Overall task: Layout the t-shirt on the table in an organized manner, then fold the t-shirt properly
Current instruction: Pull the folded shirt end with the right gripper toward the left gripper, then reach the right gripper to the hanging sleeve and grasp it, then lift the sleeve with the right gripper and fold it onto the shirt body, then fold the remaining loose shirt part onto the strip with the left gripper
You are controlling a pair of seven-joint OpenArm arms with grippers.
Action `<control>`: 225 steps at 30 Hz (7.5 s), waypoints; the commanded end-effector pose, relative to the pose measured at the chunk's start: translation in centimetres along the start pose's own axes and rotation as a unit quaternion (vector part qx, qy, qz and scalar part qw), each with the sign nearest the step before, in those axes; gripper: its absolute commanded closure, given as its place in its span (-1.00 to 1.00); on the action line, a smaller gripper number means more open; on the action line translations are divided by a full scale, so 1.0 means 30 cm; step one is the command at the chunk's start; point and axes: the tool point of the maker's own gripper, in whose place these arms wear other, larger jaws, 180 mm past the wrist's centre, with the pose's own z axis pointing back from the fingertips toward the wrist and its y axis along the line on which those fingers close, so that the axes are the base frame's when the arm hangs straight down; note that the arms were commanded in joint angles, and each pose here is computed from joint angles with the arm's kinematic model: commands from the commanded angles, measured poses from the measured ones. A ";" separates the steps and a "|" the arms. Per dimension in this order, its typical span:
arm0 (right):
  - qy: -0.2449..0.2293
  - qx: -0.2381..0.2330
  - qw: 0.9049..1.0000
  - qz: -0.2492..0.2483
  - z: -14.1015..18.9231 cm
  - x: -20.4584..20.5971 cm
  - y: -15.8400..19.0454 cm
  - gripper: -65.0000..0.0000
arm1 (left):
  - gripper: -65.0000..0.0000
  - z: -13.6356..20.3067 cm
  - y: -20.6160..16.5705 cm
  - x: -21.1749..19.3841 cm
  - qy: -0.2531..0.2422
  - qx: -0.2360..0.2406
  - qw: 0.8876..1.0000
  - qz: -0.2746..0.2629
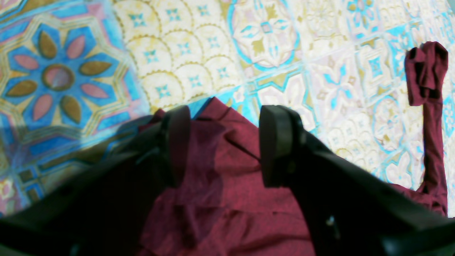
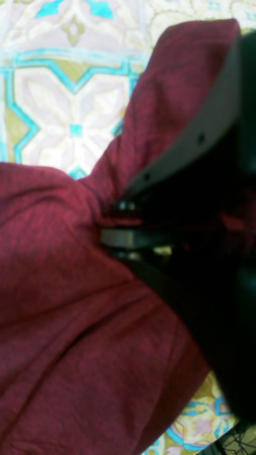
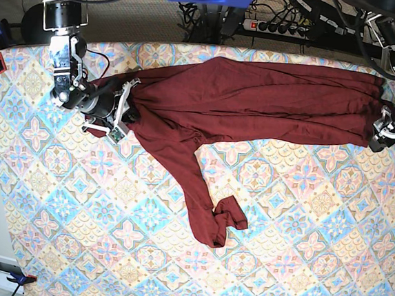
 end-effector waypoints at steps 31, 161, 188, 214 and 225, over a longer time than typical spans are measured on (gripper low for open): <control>-0.054 -0.021 0.998 0.008 0.259 -0.013 0.155 1.00 | 0.06 0.033 0.014 0.034 -0.009 0.003 1.000 -0.017; -0.172 0.014 0.979 0.110 -0.113 0.626 0.258 1.00 | 0.65 0.085 -0.101 0.045 -0.044 -0.035 0.998 -0.038; -0.105 0.167 0.959 0.202 -0.072 0.375 0.855 0.88 | 0.59 0.050 -0.172 0.064 -0.045 -0.059 0.996 -0.043; -0.125 0.054 0.964 0.227 0.005 0.427 0.595 0.57 | 0.12 -0.344 -1.013 -0.324 0.113 -0.241 0.949 -0.171; -0.127 0.052 0.964 0.228 0.005 0.435 0.588 0.57 | 0.15 -0.447 -1.028 -0.488 0.151 -0.210 0.952 -0.166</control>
